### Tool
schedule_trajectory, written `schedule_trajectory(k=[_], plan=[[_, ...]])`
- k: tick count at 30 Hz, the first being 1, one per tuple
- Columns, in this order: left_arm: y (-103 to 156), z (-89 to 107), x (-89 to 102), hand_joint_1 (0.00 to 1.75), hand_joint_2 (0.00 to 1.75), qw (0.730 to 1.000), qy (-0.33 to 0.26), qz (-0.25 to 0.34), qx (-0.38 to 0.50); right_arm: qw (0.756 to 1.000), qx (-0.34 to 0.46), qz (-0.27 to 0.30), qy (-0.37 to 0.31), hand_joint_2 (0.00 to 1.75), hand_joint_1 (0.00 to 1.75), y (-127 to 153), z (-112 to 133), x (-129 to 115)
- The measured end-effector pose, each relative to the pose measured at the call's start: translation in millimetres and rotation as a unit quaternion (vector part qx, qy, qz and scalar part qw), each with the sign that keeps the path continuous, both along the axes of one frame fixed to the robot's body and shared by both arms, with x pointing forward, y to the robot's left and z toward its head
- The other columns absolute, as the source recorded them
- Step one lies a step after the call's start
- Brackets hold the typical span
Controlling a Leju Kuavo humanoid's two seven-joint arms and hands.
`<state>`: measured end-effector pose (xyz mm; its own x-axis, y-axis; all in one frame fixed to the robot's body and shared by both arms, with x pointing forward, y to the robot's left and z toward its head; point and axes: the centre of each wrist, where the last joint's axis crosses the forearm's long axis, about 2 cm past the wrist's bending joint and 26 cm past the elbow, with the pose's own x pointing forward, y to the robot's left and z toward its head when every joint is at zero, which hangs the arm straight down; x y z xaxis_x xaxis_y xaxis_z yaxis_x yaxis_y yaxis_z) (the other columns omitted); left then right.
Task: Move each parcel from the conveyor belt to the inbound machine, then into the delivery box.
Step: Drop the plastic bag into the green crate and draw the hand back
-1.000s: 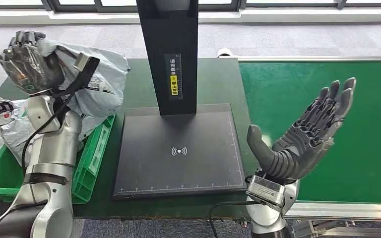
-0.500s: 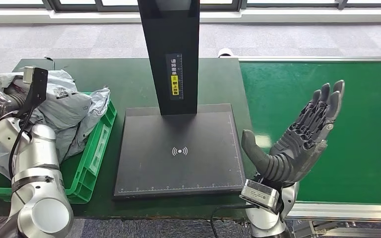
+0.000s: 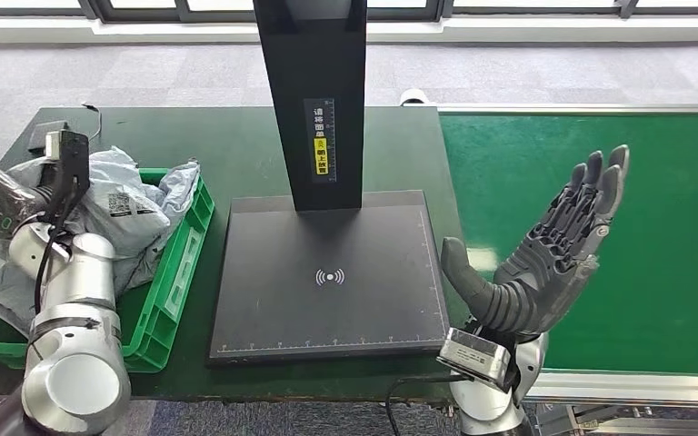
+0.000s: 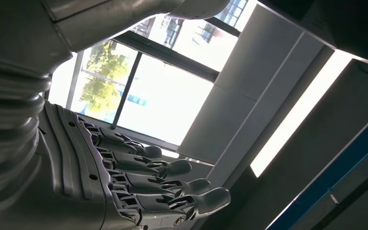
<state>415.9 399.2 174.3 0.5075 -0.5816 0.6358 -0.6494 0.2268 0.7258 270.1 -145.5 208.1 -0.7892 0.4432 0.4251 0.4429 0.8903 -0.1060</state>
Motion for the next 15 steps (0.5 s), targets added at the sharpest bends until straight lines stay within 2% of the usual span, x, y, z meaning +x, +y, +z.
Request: schedule_trajectory(k=[15], plan=[[-13,-16.4,4.3,0.00,0.00,0.997,0.046,-0.049,-0.024,1.000,-0.002,-0.002,-0.001,1.75,0.00,0,1,0]])
